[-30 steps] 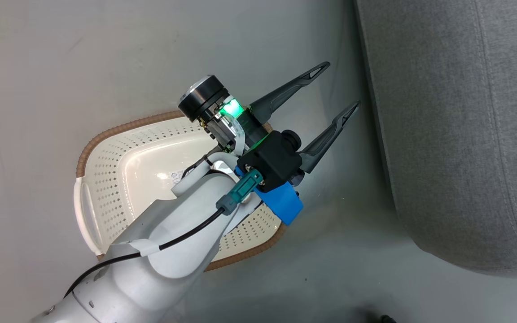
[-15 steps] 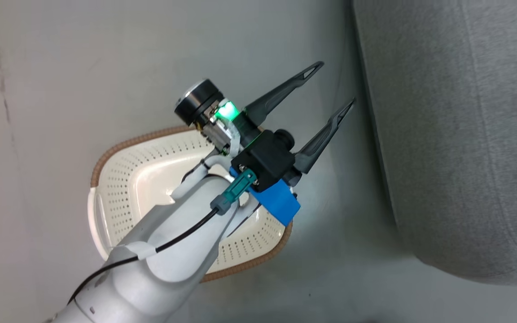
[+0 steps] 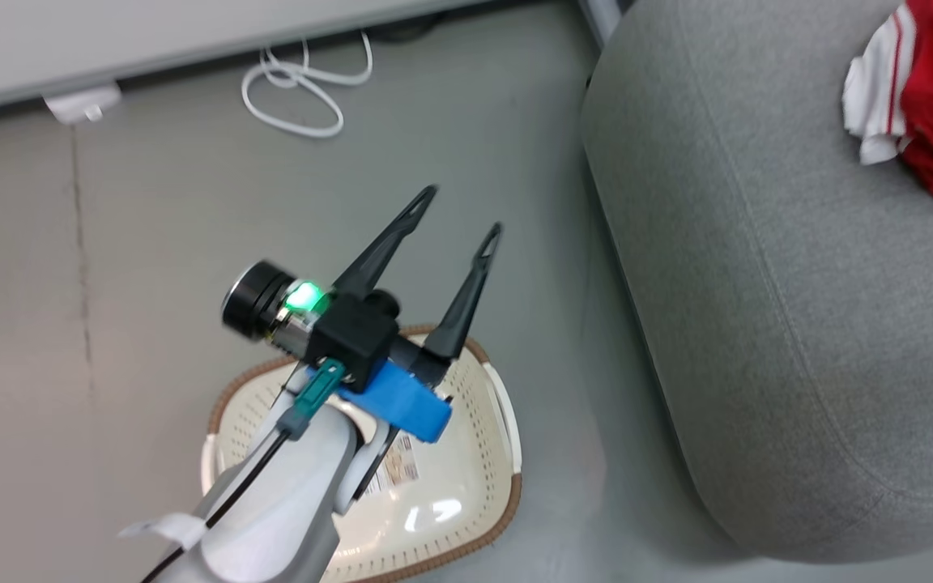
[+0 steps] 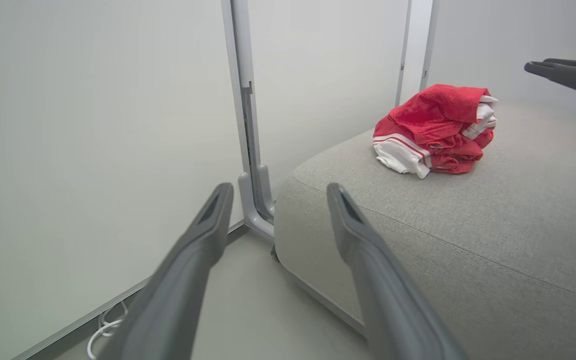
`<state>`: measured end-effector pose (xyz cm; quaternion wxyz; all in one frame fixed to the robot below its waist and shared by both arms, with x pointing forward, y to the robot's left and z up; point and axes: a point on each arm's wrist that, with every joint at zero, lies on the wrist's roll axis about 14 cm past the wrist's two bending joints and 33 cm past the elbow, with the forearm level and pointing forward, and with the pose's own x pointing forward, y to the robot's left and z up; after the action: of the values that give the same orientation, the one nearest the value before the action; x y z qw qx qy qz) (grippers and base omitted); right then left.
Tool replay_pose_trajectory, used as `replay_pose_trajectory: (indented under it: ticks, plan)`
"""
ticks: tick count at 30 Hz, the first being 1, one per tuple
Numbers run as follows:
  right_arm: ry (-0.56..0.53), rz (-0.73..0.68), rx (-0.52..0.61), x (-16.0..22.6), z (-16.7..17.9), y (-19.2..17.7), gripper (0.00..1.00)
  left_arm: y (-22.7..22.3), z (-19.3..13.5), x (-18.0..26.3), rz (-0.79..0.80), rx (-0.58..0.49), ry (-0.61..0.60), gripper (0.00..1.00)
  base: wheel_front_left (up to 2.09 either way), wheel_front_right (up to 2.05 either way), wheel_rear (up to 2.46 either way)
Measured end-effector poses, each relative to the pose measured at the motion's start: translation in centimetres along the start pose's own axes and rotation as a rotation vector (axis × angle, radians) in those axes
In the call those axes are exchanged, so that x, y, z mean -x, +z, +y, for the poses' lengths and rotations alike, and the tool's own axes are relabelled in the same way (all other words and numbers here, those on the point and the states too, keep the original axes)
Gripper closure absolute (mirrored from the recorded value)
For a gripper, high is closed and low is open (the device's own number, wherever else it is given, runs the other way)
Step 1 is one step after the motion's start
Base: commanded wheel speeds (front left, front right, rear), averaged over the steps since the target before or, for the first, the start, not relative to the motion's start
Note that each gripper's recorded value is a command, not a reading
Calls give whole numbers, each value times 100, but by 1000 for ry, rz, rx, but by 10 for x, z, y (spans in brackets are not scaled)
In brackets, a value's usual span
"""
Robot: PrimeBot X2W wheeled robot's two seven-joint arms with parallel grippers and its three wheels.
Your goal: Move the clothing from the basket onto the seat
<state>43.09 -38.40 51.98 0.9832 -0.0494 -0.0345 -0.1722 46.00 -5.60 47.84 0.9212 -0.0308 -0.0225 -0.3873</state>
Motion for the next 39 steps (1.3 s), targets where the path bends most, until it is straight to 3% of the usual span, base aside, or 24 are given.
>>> replay_pose_trajectory:
  ticks: [15, 22, 30, 39]
  plan:
    - [343, -154, -180, 47, 138, 59, 0, 54, 76, 122, -51, -87, 437, 0, 0, 0, 0]
    - [441, -162, -243, 74, 180, 68, 0, 71, 98, 186, -82, -114, 617, 0, 0, 0, 0]
    - [461, -127, -246, 102, 186, 57, 0, 70, 94, 229, -87, -101, 705, 0, 0, 0, 0]
    - [432, -61, -246, 119, 176, 35, 0, 69, 86, 237, -98, -84, 712, 0, 0, 0, 0]
